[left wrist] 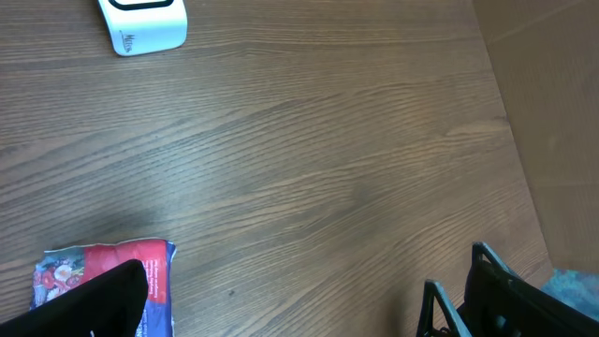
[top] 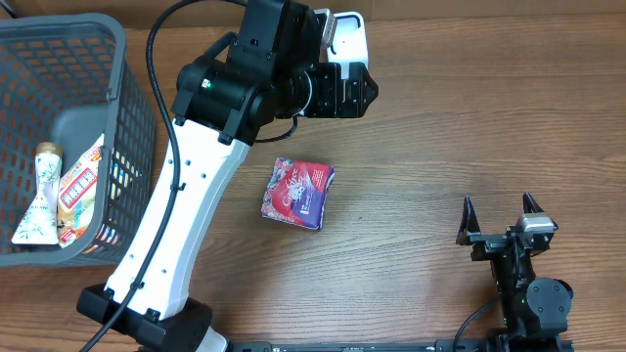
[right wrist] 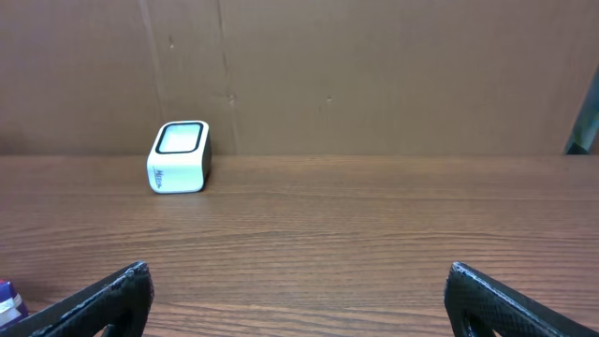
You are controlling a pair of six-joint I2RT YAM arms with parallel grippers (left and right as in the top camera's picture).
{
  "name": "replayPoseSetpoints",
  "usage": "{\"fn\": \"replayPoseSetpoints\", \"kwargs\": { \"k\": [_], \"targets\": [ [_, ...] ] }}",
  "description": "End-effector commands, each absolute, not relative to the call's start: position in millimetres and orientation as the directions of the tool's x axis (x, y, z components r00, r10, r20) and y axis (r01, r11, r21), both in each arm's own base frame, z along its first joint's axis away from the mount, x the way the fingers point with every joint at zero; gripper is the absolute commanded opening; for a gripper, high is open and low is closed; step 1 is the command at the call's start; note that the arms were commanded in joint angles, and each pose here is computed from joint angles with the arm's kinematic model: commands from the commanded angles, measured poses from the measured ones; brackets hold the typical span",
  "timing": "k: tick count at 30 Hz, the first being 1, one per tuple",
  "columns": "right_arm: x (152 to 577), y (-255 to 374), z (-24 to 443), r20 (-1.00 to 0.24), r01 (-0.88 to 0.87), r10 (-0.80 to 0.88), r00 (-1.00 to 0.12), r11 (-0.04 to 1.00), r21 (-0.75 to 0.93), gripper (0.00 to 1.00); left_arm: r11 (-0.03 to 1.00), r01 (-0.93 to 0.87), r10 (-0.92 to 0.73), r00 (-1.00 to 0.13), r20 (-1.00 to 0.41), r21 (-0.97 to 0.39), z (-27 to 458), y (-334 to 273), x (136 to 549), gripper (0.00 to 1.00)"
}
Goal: Scan the item barcode
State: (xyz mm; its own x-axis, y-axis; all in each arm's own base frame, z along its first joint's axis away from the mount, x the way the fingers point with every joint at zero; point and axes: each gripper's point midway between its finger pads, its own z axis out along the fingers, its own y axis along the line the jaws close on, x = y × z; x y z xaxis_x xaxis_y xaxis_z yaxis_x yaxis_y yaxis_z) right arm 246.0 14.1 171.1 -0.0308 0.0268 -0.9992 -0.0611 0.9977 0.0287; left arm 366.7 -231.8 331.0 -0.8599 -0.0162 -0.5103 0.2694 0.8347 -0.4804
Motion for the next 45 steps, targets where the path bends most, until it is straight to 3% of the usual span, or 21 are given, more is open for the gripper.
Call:
{"fn": "replayPoseSetpoints", "kwargs": {
  "k": [1, 25, 35, 45],
  "targets": [
    [246.1, 15.2, 169.8, -0.999, -0.065, 0.022, -0.025, 0.998, 0.024, 1.00, 0.829, 0.294, 0.002, -0.852, -0.523, -0.476, 333.2, -233.0, 368.2, 1.00],
    [246.1, 15.2, 169.8, -0.999, -0.065, 0.022, -0.025, 0.998, 0.024, 1.00, 0.837, 0.307, 0.018, -0.842, -0.539, -0.452, 332.8, -227.2, 371.2, 1.00],
    [246.1, 15.2, 169.8, -0.999, -0.065, 0.023, -0.025, 0.998, 0.024, 1.00, 0.875, 0.040, -0.252, -0.814, -0.523, -0.483, 365.8, -98.2, 394.6, 1.00],
    [246.1, 15.2, 169.8, -0.999, -0.065, 0.022, -0.025, 0.998, 0.024, 1.00, 0.862, -0.170, -0.475, -0.601, -0.643, -0.478, 426.3, 53.2, 383.9, 1.00]
  ]
}}
